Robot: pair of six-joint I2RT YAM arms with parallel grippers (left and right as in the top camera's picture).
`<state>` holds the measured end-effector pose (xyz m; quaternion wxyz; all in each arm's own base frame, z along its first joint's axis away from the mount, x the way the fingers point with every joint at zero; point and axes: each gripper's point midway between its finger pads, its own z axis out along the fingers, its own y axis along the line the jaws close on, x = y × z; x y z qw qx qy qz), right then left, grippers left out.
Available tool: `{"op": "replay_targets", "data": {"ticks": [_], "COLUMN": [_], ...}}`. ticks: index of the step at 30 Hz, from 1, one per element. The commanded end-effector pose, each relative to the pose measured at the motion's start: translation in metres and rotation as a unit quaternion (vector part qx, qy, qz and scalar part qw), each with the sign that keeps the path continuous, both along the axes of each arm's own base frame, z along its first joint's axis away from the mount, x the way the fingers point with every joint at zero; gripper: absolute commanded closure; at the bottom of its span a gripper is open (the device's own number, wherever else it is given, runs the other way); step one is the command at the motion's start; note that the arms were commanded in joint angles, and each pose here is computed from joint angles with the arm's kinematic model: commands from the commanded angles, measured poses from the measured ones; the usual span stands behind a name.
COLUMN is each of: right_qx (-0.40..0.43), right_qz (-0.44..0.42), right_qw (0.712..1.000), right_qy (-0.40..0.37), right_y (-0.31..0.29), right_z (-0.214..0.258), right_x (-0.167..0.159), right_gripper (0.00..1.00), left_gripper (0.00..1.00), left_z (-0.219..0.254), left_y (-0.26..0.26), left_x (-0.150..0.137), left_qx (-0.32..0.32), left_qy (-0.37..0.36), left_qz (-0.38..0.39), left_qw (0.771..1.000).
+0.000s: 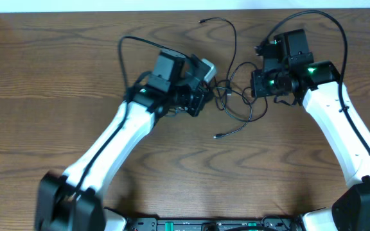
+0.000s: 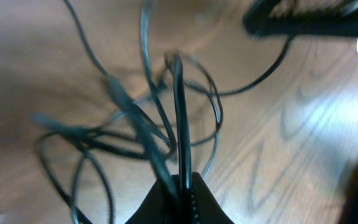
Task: Untangle cables
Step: 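Pull the grippers apart to stretch the black cables across the table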
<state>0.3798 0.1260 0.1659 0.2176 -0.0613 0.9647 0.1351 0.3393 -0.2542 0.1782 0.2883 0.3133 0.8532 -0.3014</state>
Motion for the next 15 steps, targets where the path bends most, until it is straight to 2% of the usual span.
{"op": "replay_targets", "data": {"ticks": [1,7,11,15], "right_qx": [-0.063,-0.066,-0.071,-0.073], "right_qz": [-0.097,-0.174,-0.212,-0.249], "right_qw": [0.993,0.983,0.974,0.965], "right_qy": [-0.017,0.002,0.024,0.042], "right_y": [-0.045,-0.092,-0.124,-0.153], "right_z": [0.007,0.004,0.0,-0.004], "right_x": [0.01,0.01,0.003,-0.005], "right_gripper": [0.99,0.99,0.99,0.99], "left_gripper": [0.92,0.92,0.92,0.92], "left_z": [0.051,0.113,0.133,0.144], "left_y": [0.031,0.105,0.156,0.186], "left_x": [0.008,0.016,0.015,0.01], "left_qx": [0.0,-0.016,-0.026,-0.052], "left_qy": [-0.08,-0.155,-0.163,-0.161], "left_qz": [0.052,0.151,0.22,0.246], "left_qw": [0.995,0.976,0.961,0.954]}}
